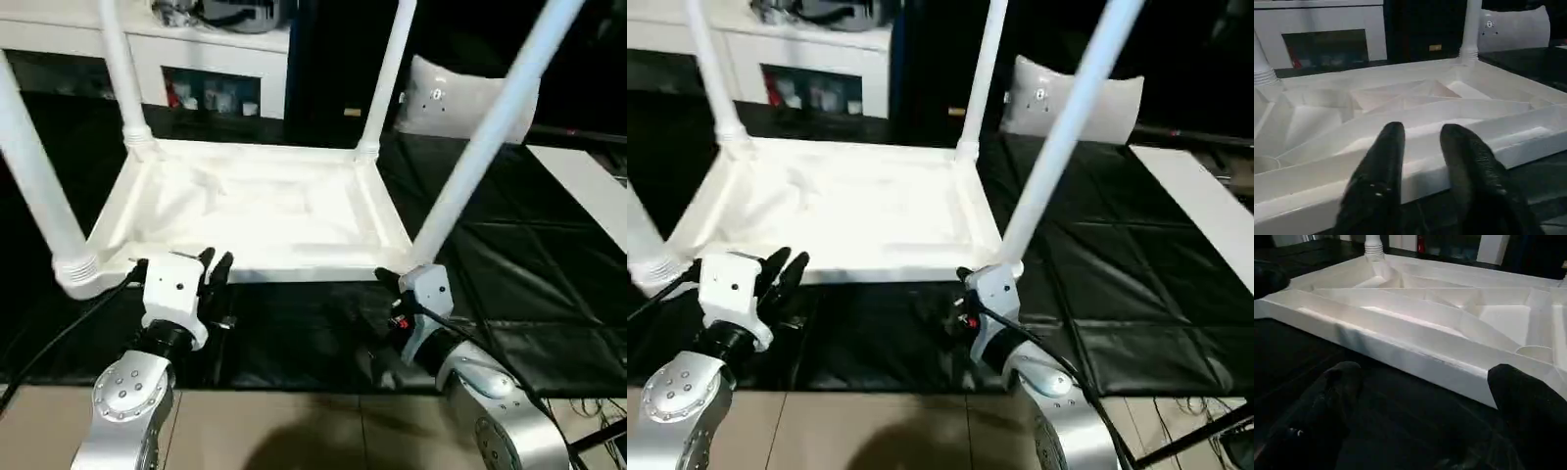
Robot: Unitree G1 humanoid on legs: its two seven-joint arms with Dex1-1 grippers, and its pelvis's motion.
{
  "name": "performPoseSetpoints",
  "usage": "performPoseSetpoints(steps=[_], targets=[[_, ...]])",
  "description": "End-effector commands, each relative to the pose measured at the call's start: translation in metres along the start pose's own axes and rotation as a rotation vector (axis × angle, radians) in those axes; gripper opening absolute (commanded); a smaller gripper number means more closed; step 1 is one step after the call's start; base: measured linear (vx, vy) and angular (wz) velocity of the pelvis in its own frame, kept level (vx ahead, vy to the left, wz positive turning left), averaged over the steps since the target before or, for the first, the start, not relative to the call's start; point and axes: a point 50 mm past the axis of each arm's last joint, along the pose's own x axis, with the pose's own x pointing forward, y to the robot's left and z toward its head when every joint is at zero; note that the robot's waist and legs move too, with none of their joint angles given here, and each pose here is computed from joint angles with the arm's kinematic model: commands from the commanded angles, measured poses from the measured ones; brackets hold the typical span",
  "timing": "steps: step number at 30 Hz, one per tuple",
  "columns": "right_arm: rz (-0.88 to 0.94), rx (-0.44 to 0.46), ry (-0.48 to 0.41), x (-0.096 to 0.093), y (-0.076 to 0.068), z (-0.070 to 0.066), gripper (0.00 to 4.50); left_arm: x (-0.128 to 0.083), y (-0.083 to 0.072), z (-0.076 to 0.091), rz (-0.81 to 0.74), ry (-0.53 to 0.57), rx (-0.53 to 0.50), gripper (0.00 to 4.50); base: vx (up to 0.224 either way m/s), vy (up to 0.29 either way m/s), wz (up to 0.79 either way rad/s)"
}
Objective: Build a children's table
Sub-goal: Rotate leg to tighten, then rotate table base
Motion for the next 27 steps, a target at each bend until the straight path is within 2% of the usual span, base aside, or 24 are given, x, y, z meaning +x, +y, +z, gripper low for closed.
performPoseSetpoints(steps=[1, 7, 10, 13, 16, 19, 21, 23, 26, 27], targets=[[-0.001, -0.017, -0.007, 0.001, -0.002, 0.002, 4.50, 0.003, -0.003, 0.002, -0.024, -0.012, 0.002, 1.58, 0.000, 0.000, 0.00], [0.000, -0.017, -0.009, 0.001, -0.002, 0.003, 4.50, 0.001, -0.003, 0.001, -0.016, -0.007, -0.038, 2.17, 0.000, 0.000, 0.00], [0.000, -0.016, -0.009, 0.001, -0.002, 0.002, 4.50, 0.001, -0.003, 0.001, -0.017, -0.005, -0.037, 2.25, 0.000, 0.000, 0.00], [0.000, -0.017, -0.008, 0.002, -0.002, 0.003, 4.50, 0.001, -0.001, 0.000, -0.010, 0.000, -0.030, 2.61, 0.000, 0.000, 0.00], [0.000, -0.021, -0.004, 0.004, -0.003, 0.005, 4.50, 0.001, 0.007, -0.002, 0.058, 0.010, -0.060, 2.69, 0.000, 0.000, 0.00], [-0.001, -0.039, 0.001, 0.005, -0.005, 0.006, 4.50, -0.001, 0.011, -0.005, 0.100, 0.026, -0.084, 2.95, 0.000, 0.000, 0.00], [-0.063, -0.057, 0.004, 0.005, -0.018, 0.010, 4.50, -0.011, 0.019, -0.015, 0.183, 0.065, -0.143, 3.03, 0.000, 0.000, 0.00], [-0.098, -0.052, 0.000, 0.005, -0.025, 0.011, 4.50, -0.014, 0.021, -0.017, 0.199, 0.072, -0.154, 3.03, 0.000, 0.000, 0.00], [-0.171, -0.075, 0.008, 0.005, -0.050, 0.016, 4.50, -0.026, 0.025, -0.020, 0.240, 0.072, -0.166, 3.03, 0.000, 0.000, 0.00], [-0.176, -0.081, 0.010, 0.005, -0.053, 0.016, 4.50, -0.027, 0.025, -0.020, 0.244, 0.072, -0.168, 3.03, 0.000, 0.000, 0.00]])
